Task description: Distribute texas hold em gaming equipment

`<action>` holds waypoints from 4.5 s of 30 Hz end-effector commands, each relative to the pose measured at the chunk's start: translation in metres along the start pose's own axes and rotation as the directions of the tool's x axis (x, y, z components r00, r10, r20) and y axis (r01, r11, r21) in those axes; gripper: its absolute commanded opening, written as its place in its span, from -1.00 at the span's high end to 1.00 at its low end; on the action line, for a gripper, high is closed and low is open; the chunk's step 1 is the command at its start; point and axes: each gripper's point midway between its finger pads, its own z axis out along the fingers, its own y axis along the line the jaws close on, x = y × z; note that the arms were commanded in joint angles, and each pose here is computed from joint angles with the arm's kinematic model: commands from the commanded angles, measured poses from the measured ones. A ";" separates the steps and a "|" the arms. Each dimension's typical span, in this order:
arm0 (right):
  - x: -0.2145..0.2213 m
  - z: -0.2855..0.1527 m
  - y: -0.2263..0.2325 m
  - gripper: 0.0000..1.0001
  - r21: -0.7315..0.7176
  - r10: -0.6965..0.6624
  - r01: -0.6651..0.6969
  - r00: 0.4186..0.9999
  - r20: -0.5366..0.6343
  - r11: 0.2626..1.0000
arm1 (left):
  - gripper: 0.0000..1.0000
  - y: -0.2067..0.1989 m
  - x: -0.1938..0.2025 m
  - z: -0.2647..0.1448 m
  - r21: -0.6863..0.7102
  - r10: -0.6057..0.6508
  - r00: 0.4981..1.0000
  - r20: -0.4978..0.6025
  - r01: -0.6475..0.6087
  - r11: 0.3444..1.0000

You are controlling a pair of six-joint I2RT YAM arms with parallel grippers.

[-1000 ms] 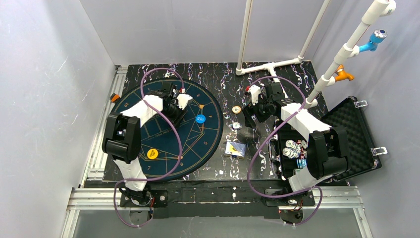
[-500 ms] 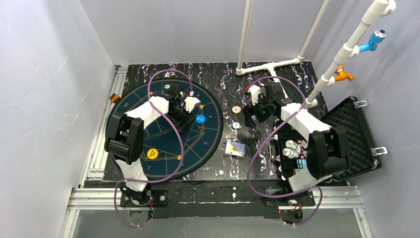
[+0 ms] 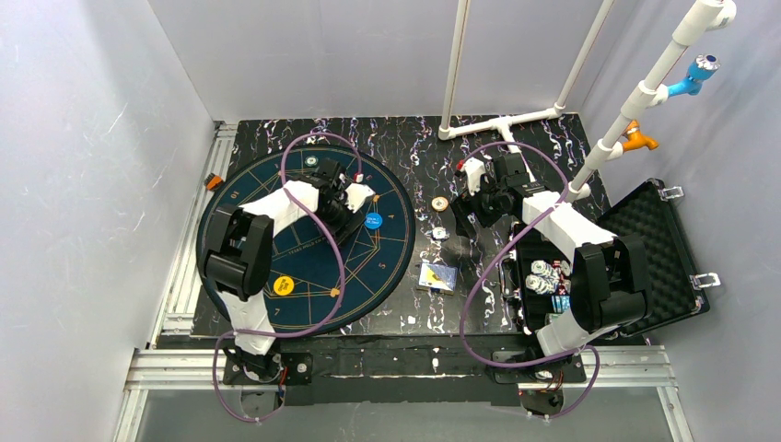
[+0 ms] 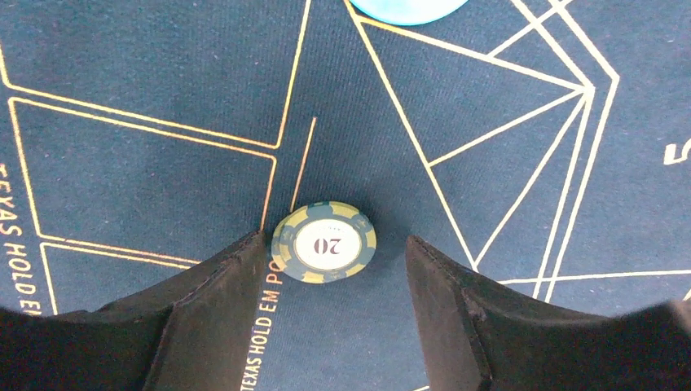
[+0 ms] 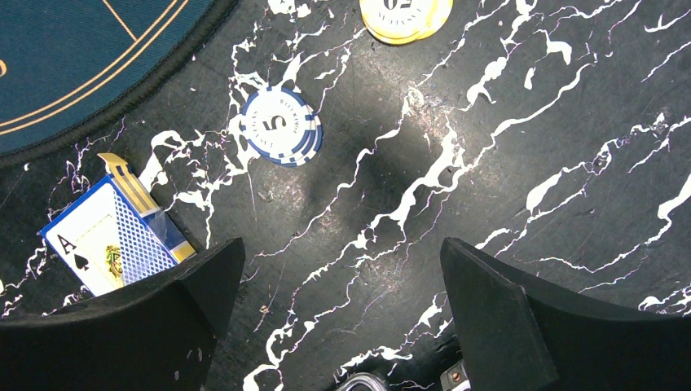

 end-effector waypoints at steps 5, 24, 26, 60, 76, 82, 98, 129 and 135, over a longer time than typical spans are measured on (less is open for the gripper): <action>-0.008 -0.008 -0.002 -1.00 0.014 -0.023 0.023 0.999 0.024 1.000 | -0.08 0.003 0.012 0.016 -0.029 0.058 0.997 -0.059 -0.060 0.998; -0.008 -0.009 -0.002 -1.00 0.015 -0.023 0.022 0.999 0.022 1.000 | 0.11 -0.002 -0.004 0.018 -0.027 0.079 0.996 -0.045 -0.080 0.996; -0.008 -0.009 -0.002 -1.00 0.013 -0.023 0.022 1.000 0.021 1.000 | -0.07 -0.002 -0.006 0.018 -0.029 0.082 0.996 -0.044 -0.083 0.996; -0.012 -0.012 -0.003 -1.00 0.025 -0.023 0.022 0.999 0.043 0.999 | 0.33 -0.014 -0.090 -0.028 0.023 0.037 0.979 0.200 -0.043 0.999; -0.012 -0.022 -0.015 -1.00 0.063 -0.005 0.001 0.998 0.063 0.998 | 0.31 -0.010 -0.170 0.015 -0.009 0.045 0.964 0.263 -0.044 0.999; -0.012 -0.024 -0.016 -1.00 0.071 -0.010 0.005 0.998 0.068 0.997 | 0.30 -0.003 -0.184 0.033 -0.032 0.060 0.965 0.257 -0.054 0.998; -0.014 -0.027 -0.017 -1.00 0.081 -0.013 0.006 0.997 0.077 0.997 | -0.60 -0.008 -0.178 -0.024 -0.034 0.072 0.963 0.261 -0.066 0.997; -0.009 -0.019 -0.011 -1.00 0.033 -0.003 0.001 0.998 0.057 0.999 | -0.35 0.008 0.003 0.004 -0.070 0.043 0.998 -0.039 -0.045 0.997; -0.009 -0.019 -0.011 -1.00 0.033 0.000 -0.002 0.998 0.058 0.999 | -0.20 0.005 0.010 0.018 -0.050 0.029 0.998 -0.064 -0.032 0.998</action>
